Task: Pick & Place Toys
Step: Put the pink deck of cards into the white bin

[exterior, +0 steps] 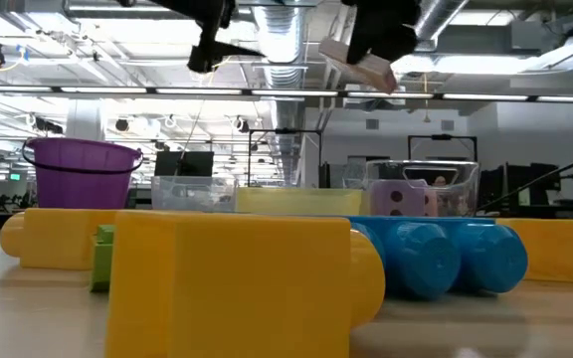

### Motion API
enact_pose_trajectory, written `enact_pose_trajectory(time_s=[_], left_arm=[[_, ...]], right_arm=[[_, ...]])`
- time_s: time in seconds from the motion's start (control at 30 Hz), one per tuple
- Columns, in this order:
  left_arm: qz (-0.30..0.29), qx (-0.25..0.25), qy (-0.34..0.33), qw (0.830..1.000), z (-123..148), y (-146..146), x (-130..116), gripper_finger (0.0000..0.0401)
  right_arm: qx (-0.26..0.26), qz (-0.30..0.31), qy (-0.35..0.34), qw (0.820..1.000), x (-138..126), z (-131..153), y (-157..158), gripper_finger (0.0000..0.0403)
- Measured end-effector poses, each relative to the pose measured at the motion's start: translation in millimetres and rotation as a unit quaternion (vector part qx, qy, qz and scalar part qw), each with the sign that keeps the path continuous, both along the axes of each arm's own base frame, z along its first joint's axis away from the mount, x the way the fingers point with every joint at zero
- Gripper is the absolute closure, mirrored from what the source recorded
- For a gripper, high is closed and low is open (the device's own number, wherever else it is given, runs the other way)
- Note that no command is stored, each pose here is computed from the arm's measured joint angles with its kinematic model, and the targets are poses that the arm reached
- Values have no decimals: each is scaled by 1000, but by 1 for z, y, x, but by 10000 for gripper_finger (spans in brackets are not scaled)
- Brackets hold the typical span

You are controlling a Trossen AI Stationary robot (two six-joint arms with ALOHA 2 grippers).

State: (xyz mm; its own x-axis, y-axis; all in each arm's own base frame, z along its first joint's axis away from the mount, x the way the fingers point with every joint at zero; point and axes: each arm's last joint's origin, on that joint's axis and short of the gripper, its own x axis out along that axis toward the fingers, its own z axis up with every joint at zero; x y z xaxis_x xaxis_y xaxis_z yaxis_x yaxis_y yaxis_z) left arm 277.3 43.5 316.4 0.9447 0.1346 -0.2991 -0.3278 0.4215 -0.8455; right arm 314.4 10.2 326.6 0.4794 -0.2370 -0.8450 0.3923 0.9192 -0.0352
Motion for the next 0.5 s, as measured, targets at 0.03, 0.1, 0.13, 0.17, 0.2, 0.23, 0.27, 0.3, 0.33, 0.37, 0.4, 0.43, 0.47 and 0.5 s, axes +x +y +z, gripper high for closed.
enact_pose_trajectory(time_s=[0.03, 0.1, 0.13, 0.17, 0.2, 0.23, 0.27, 0.3, 0.33, 0.37, 0.4, 0.43, 0.47, 0.5], left_arm=[[2, -8, 2, 1000, -3, 0, 3, 69], [4, -22, -1, 1000, -6, -1, 8, 69], [4, -26, -5, 1000, -7, -1, 11, 69], [6, -30, -14, 999, -8, -1, 14, 69], [7, -34, -14, 999, -9, 0, 16, 69], [8, -36, -15, 999, -11, 0, 18, 69], [8, -37, -20, 999, -12, 1, 21, 69], [9, -40, -22, 999, -14, 1, 23, 69], [10, -45, -29, 999, -14, 1, 25, 69], [10, -46, -33, 998, -15, 1, 27, 69], [8, -47, -35, 998, -16, 2, 29, 69], [1, -48, -41, 998, -17, 2, 31, 69], [-7, -50, -42, 998, -18, 1, 33, 69], [-14, -52, -42, 998, -20, 1, 35, 69]], right_arm=[[-5, 4, 2, 1000, 2, 1, -3, 83], [-12, 12, -1, 1000, 5, 5, -7, 82], [-17, 16, 0, 1000, 6, 6, -9, 82], [-20, 21, 2, 1000, 7, 7, -11, 82], [-24, 25, 4, 999, 7, 8, -12, 82], [-27, 29, 2, 999, 7, 8, -14, 82], [-30, 31, -4, 999, 8, 10, -15, 82], [-32, 33, -6, 999, 9, 10, -16, 82], [-34, 35, -6, 999, 9, 10, -17, 82], [-36, 37, -6, 999, 9, 10, -18, 82], [-38, 40, -6, 998, 9, 10, -19, 82], [-39, 45, -8, 998, 10, 11, -20, 82], [-39, 52, -10, 998, 10, 11, -21, 82], [-38, 61, -12, 997, 11, 11, -20, 82]])
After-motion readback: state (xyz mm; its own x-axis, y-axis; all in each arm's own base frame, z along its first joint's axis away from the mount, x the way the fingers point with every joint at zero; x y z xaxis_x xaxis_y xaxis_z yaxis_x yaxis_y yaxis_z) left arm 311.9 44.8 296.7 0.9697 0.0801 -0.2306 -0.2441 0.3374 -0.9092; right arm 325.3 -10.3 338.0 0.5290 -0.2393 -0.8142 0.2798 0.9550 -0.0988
